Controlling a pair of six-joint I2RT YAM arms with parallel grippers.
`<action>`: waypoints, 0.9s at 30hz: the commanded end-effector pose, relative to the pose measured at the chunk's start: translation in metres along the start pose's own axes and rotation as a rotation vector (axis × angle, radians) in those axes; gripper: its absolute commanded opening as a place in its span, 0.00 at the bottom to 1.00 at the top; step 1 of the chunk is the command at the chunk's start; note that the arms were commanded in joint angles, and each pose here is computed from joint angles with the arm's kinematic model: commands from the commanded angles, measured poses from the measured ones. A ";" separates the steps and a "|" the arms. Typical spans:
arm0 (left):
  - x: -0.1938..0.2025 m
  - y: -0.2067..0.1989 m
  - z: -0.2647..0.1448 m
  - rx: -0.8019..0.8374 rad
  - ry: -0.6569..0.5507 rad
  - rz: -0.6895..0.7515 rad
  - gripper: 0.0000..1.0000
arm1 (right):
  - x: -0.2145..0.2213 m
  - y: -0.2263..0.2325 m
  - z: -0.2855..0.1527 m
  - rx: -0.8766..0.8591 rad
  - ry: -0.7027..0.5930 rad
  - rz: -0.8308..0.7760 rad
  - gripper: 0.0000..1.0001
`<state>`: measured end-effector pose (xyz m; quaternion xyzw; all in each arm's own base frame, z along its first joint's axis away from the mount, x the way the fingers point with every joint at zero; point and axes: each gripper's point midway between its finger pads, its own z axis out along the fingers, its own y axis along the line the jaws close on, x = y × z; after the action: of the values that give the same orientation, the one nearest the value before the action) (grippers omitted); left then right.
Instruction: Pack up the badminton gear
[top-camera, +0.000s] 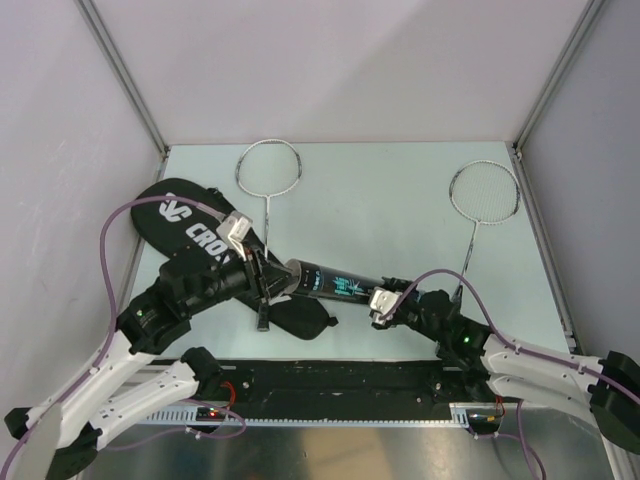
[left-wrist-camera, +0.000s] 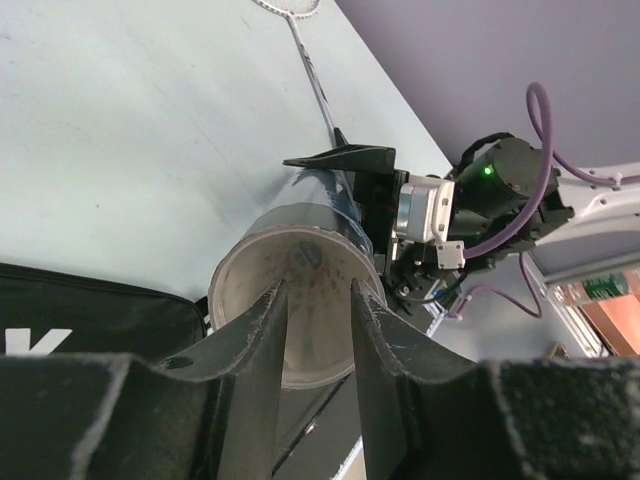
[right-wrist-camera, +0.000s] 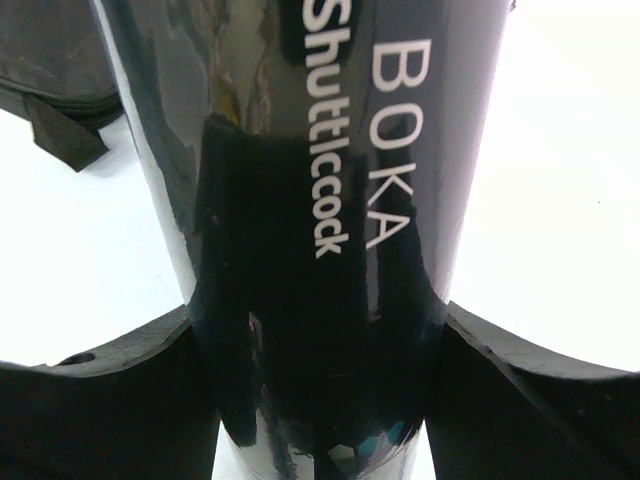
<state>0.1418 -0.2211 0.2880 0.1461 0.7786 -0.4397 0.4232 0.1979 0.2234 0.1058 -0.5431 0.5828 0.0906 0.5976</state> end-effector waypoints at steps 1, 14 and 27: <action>0.031 0.028 0.011 -0.087 0.098 0.017 0.37 | -0.096 -0.051 0.008 0.134 -0.265 0.080 0.20; 0.039 0.055 0.031 -0.178 0.097 0.024 0.40 | -0.119 -0.052 0.018 0.131 -0.289 0.134 0.20; -0.104 0.016 -0.026 -0.281 -0.264 0.207 0.80 | -0.094 -0.052 0.010 0.157 -0.176 0.149 0.21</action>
<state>0.1981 -0.1963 0.3276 0.1087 0.7749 -0.3258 0.5306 0.2099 0.2366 0.1281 -0.5020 0.6238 0.0825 0.5933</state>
